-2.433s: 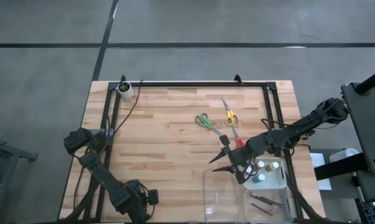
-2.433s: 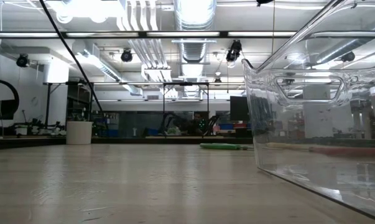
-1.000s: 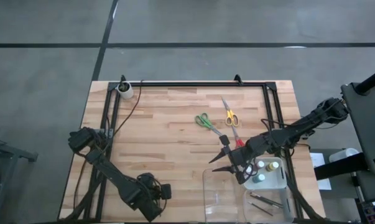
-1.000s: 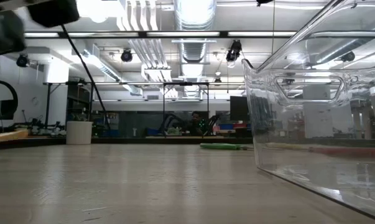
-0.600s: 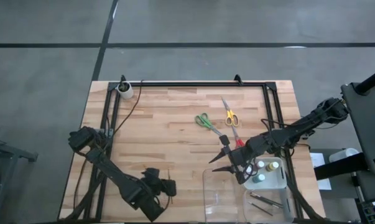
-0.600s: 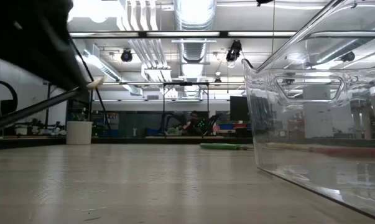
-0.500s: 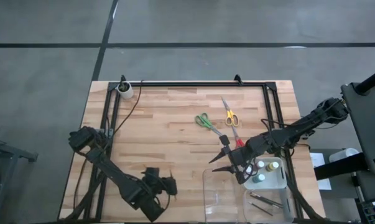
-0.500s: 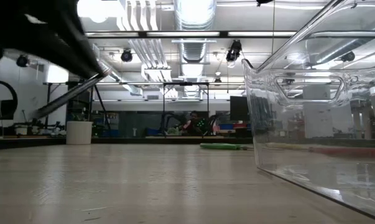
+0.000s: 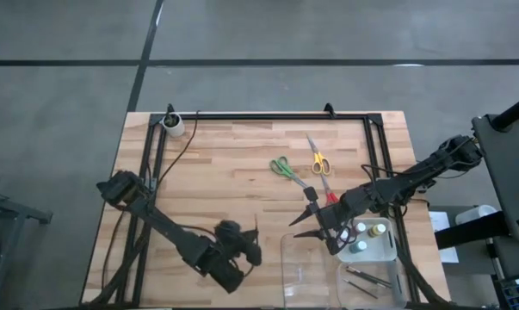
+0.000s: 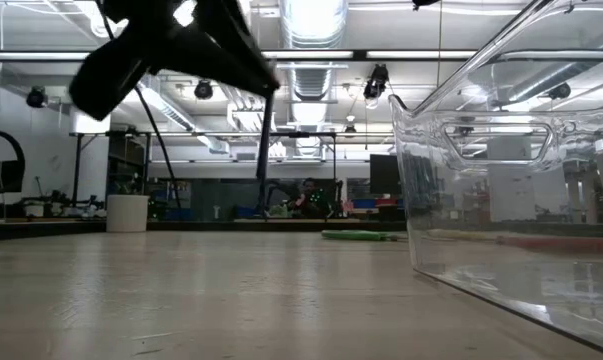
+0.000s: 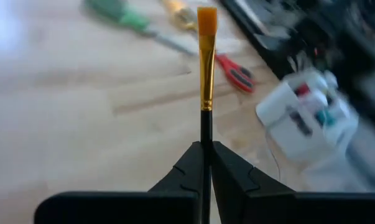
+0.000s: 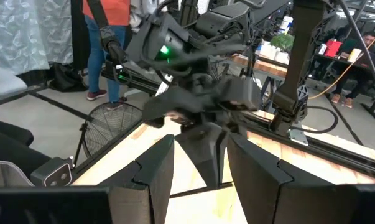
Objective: Pick & Place Paint Supplies
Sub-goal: Put the gold paintbrush into the right transparent bin
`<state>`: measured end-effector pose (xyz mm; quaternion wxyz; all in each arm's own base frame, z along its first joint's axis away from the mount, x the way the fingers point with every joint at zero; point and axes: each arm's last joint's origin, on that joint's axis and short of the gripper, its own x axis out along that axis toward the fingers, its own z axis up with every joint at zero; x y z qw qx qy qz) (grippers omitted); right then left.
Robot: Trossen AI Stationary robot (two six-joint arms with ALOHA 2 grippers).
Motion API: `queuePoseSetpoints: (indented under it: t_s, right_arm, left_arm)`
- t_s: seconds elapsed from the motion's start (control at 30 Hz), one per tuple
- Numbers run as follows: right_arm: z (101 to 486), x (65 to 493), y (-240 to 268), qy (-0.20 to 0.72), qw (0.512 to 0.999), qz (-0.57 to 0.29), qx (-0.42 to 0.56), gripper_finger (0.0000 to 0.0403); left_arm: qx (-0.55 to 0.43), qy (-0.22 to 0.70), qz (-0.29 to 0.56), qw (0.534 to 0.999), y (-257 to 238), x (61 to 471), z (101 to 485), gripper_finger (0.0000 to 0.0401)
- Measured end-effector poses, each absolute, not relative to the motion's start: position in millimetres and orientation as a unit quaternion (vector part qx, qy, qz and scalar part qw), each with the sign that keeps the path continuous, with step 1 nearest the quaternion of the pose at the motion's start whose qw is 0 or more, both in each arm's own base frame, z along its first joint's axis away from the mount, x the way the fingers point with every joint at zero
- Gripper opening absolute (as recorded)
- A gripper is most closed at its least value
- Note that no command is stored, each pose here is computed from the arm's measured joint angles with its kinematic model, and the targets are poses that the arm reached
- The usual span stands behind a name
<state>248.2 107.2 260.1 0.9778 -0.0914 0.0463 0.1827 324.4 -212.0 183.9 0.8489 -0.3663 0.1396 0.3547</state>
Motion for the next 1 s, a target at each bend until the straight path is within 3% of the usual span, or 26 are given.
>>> queuePoseSetpoints:
  t_s: [0.13,0.27,0.73,1.0]
  right_arm:
    - [260,248,107,0.046,0.978,0.183,-0.091,0.0146]
    - [260,248,107,0.046,0.978,0.183,-0.091,0.0146]
    - [260,248,107,0.046,0.978,0.183,-0.091,0.0146]
    - [260,248,107,0.046,0.978,0.183,-0.091,0.0146]
  left_arm:
    - [-0.211,0.182,0.308,0.91,-214,331,188,0.0026]
    - [-0.122,0.161,0.299,0.933,-216,336,195,0.0026]
    - [-0.178,0.073,0.313,0.93,-219,338,221,0.0026]
    - [-0.104,0.094,0.307,0.941,-219,337,224,0.0026]
